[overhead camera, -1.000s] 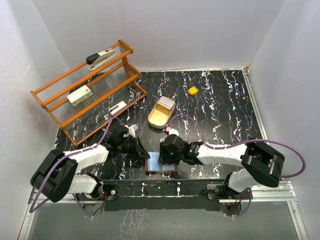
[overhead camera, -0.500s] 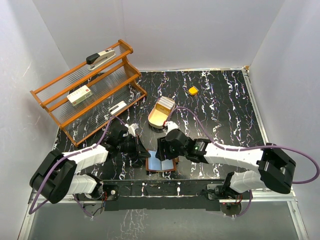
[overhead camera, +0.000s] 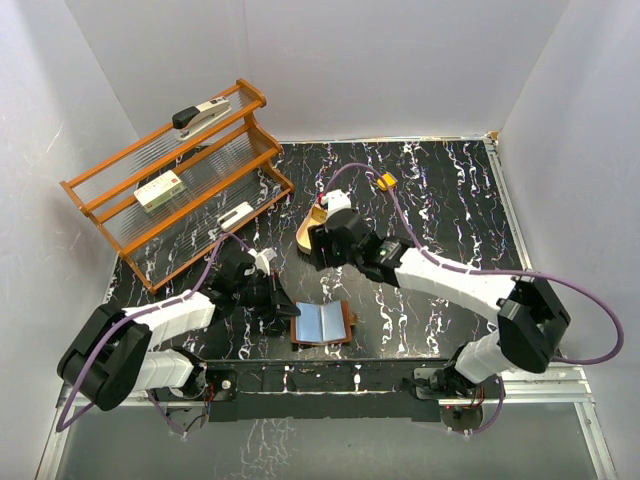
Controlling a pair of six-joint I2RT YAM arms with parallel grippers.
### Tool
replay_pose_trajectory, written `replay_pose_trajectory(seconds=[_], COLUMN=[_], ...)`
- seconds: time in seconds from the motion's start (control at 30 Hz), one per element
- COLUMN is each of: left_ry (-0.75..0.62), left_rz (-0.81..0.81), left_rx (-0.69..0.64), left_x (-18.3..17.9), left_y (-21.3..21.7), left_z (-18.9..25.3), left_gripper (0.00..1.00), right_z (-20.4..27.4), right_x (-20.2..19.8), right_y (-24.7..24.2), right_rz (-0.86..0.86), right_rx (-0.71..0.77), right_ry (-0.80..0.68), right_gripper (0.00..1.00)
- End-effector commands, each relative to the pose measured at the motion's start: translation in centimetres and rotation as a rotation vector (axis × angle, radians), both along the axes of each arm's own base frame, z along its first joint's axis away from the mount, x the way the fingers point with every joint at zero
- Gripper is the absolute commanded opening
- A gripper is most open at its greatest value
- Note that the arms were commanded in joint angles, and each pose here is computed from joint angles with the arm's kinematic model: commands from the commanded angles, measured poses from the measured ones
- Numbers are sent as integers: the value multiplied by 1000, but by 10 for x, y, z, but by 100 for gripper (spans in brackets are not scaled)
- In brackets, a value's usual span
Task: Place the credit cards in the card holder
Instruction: Open the card holder at the center of the board, then pick up the credit card from the storage box.
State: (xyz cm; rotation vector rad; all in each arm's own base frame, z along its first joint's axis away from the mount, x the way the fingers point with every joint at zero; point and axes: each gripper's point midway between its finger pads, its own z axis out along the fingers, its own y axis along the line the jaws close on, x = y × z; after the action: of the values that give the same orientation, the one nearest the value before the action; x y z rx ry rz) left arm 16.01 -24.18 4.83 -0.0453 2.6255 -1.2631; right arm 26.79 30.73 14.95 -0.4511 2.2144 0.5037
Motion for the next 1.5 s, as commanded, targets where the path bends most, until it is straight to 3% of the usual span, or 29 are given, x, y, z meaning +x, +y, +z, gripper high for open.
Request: replay_pose_trajectory(seconds=[0.0, 0.37, 0.8, 1.07, 1.47], left_ry=[-24, -31, -44, -41, -34], left_rz=[-22, -14, -23, -19, -12], left_rx=[-11, -12, -22, -20, -18], left_x=[-6, -6, -7, -8, -8], left_y=[2, 3, 3, 4, 4], left_z=[1, 2, 10, 10, 7], left_gripper=[0, 0, 0, 0, 0], right_z=[16, 4, -33, -53, -51], right_x=[53, 148, 191, 198, 203], right_y=[-15, -25, -32, -44, -54], right_rz=[-29, -59, -49, -78, -113], right_rx=[-112, -381, -619, -676, -704], right_ry=[-142, -223, -230, -217, -236], right_gripper=[56, 70, 74, 71, 58])
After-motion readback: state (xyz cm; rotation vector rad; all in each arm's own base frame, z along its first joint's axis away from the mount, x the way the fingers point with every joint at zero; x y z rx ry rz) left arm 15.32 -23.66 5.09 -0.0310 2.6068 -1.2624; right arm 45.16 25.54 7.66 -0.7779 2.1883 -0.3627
